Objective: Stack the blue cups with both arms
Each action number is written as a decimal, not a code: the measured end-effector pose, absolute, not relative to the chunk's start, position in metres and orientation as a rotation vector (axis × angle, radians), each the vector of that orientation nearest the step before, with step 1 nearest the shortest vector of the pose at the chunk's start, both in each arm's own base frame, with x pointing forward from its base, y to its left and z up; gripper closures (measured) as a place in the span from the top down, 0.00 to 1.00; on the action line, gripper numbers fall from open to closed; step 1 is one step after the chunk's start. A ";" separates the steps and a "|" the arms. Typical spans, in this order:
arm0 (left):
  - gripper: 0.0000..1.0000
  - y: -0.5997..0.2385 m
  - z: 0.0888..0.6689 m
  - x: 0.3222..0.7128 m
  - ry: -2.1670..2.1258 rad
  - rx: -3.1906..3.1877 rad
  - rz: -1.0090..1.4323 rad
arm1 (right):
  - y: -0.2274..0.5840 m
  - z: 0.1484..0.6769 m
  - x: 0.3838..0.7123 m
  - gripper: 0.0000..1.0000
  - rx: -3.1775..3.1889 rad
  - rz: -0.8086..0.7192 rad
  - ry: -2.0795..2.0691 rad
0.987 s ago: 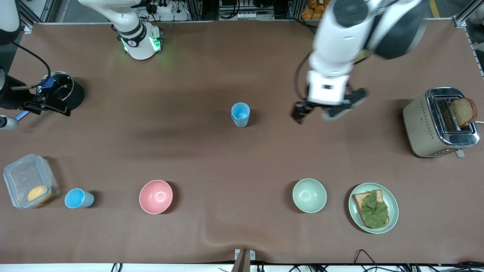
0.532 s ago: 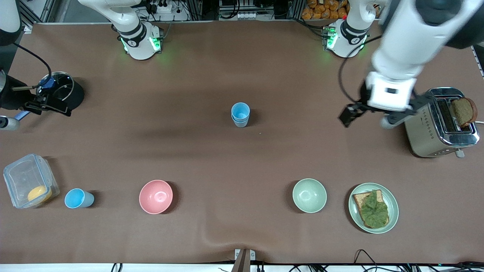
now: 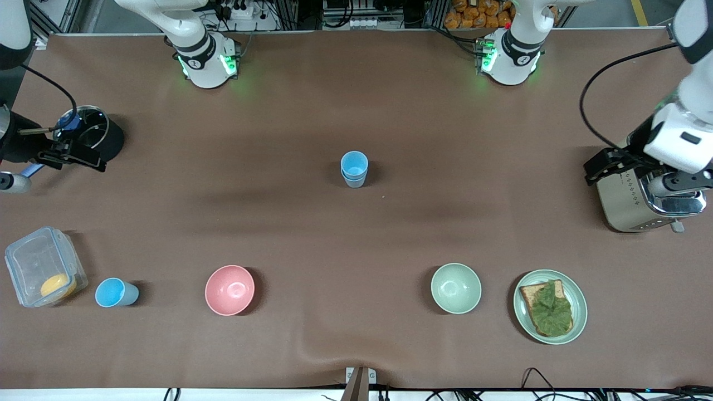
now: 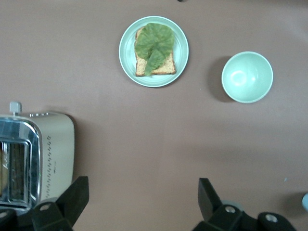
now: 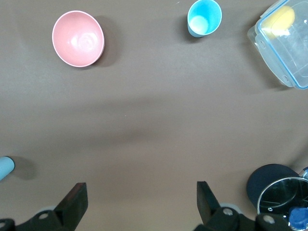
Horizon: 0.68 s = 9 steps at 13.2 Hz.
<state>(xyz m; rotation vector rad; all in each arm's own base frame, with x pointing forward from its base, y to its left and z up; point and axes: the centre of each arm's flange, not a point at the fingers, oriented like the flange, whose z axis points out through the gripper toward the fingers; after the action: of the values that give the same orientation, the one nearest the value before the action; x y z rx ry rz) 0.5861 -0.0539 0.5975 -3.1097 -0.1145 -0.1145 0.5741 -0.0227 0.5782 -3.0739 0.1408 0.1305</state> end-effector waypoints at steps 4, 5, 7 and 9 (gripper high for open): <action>1.00 -0.043 0.598 0.573 0.033 -3.108 -0.084 | -0.023 0.577 0.573 1.00 -3.073 0.142 0.140; 1.00 -0.043 0.598 0.569 0.052 -3.107 -0.077 | -0.023 0.577 0.573 1.00 -3.073 0.146 0.140; 1.00 -0.043 0.601 0.559 0.064 -3.105 -0.049 | -0.023 0.577 0.573 1.00 -3.073 0.148 0.140; 1.00 -0.042 0.607 0.554 0.072 -3.104 -0.041 | -0.023 0.577 0.573 1.00 -3.073 0.149 0.140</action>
<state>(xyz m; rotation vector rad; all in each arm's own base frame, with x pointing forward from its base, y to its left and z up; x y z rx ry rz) 0.5538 -0.0422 0.6069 -3.1036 0.0717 -0.0408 0.5729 -0.0226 0.5771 -3.0730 0.1401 0.1486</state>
